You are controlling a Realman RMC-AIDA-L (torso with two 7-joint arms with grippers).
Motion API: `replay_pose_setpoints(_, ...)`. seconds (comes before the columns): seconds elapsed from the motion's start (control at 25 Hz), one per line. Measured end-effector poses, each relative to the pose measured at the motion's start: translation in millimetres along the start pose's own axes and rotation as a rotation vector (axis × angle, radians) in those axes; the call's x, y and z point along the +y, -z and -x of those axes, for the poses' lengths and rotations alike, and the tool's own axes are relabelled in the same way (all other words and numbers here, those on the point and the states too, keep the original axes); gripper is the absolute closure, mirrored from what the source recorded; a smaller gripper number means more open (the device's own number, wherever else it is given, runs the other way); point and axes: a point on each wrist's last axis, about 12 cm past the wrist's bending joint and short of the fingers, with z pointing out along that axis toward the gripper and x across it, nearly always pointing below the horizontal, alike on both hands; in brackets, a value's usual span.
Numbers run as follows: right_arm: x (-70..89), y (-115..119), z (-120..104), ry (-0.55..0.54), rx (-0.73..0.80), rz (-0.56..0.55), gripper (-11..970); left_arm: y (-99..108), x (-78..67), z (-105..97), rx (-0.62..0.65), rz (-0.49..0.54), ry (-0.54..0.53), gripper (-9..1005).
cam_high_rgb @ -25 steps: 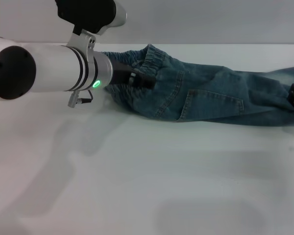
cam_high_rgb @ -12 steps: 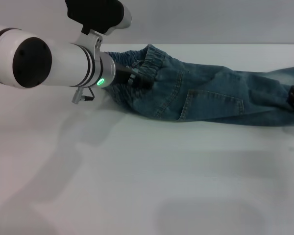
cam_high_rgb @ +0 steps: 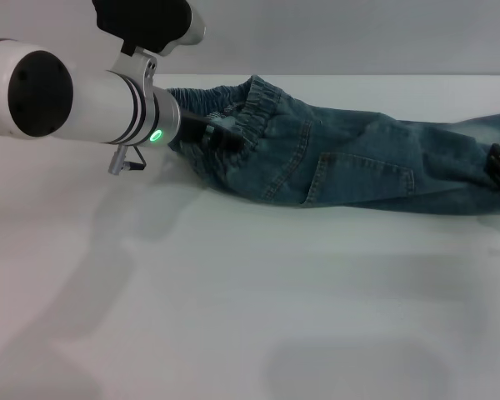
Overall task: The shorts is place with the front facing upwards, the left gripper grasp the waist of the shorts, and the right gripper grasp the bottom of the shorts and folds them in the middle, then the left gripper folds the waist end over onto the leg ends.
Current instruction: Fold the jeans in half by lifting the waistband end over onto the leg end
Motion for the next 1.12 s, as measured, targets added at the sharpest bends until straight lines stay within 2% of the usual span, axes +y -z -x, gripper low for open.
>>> replay_pose_setpoints(0.6,0.3,0.7,0.5,-0.001,0.006,0.002,130,-8.9,-3.8,-7.4,0.066,-0.034,0.001,243)
replay_pose_setpoints(0.84,-0.5,2.1,0.0,-0.002,0.006,-0.001,130,-0.8,7.4,-10.1,0.021,-0.027,0.092,250)
replay_pose_setpoints(1.12,1.1,3.1,2.6,-0.008,0.005,0.004,131,0.7,11.5,-16.5,0.023,-0.023,0.115,258)
